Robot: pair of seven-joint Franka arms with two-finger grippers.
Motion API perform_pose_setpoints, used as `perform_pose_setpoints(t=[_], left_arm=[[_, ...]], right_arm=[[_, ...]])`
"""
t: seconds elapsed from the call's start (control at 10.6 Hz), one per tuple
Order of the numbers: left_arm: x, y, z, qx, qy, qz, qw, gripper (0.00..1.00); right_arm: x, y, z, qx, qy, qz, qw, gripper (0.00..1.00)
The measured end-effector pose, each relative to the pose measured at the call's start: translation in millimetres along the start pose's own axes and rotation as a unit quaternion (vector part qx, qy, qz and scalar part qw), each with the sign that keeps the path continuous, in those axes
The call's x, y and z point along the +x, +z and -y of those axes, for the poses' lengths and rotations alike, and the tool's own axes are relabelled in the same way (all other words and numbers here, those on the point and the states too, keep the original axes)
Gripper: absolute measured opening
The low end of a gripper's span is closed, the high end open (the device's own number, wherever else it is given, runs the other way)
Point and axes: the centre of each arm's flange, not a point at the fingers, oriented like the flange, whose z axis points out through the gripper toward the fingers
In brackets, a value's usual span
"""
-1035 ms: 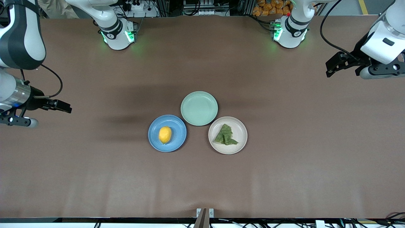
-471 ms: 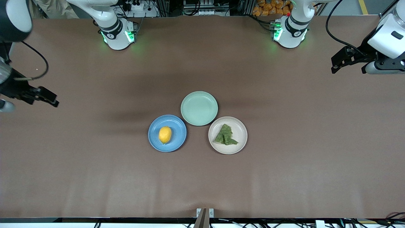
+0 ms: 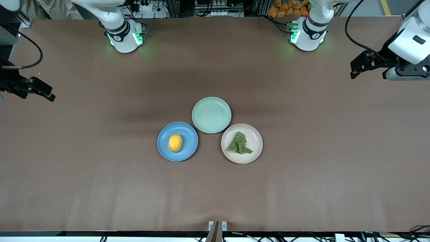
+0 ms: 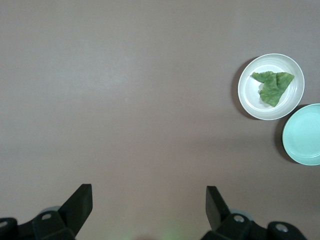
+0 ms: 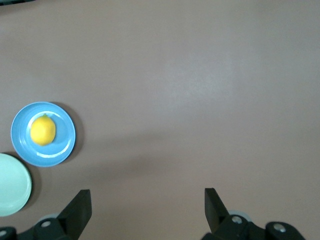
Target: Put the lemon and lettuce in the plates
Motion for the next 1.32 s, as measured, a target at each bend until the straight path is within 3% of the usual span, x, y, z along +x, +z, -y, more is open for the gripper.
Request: perform_pose_setpoints(t=[0.38, 0.85, 1.32], left_arm=[[1, 3, -7, 0.000, 0.006, 0.003, 1.000, 1.00], [1, 4, -8, 0.000, 0.007, 0.004, 1.000, 1.00], [1, 4, -8, 0.000, 0.008, 0.004, 1.000, 1.00]], right_arm=[[-9, -42, -10, 0.000, 0.008, 0.002, 1.000, 1.00], [-14, -42, -3, -0.032, -0.003, 0.018, 0.999, 1.00], [-9, -38, 3, -0.035, -0.009, 0.012, 0.999, 1.00]])
